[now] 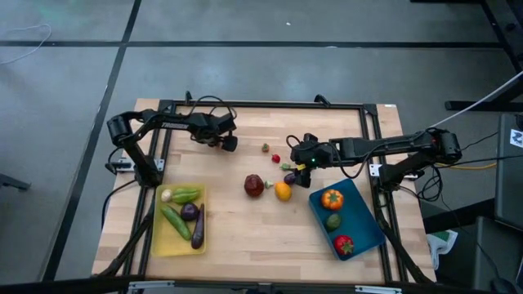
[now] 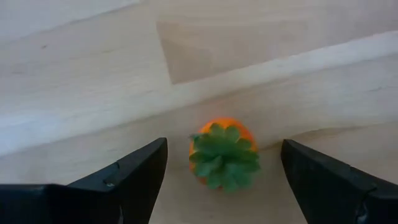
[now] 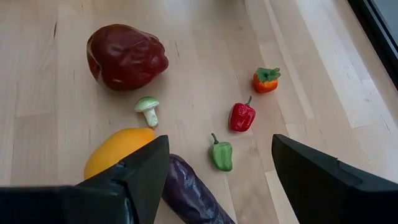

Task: Sort produce into baskets
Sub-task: Put the left peach into the blue bin

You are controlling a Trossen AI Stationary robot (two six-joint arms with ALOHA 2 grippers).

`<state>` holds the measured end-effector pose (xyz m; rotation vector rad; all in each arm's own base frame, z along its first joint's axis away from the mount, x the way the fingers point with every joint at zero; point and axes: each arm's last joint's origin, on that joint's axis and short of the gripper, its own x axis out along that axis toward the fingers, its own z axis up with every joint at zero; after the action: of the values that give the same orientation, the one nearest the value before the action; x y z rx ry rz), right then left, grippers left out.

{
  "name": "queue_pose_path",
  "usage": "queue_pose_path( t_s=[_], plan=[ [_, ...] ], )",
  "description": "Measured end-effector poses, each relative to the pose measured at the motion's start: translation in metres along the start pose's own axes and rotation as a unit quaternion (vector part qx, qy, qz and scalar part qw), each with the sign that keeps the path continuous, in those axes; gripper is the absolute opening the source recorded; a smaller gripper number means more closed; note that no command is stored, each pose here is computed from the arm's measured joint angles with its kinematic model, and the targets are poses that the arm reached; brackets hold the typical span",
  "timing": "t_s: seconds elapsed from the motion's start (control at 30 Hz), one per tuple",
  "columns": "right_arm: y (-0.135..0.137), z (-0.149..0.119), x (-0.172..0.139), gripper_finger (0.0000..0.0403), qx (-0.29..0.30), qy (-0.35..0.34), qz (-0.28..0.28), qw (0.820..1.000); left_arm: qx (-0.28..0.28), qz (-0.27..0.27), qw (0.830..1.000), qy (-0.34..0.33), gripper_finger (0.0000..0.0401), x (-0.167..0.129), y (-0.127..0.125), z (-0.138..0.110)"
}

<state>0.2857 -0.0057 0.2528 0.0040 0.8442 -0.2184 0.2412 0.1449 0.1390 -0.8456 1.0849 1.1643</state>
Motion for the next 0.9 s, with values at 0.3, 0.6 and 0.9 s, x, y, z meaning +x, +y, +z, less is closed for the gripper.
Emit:
queue_pose_path(
  t_s=[0.3, 0.6, 0.9],
  plan=[
    [0.0000, 0.0000, 0.0000, 0.0280, 0.000, 0.000, 0.000, 1.000, -0.001, -0.003, 1.000, -0.005, 0.0244, 0.0000, -0.0008, 0.0008],
    [0.0000, 0.0001, -0.0002, 0.0280, 0.000, 0.000, 0.000, 1.000, 0.014, -0.003, 1.000, -0.004, 0.0159, 0.0000, -0.0008, 0.0008],
    [0.0001, 0.0001, -0.0002, 0.0280, 0.000, 0.000, 0.001, 1.000, 0.071, -0.069, 0.994, 0.038, 0.0140, -0.0029, -0.0065, -0.0023]
  ],
)
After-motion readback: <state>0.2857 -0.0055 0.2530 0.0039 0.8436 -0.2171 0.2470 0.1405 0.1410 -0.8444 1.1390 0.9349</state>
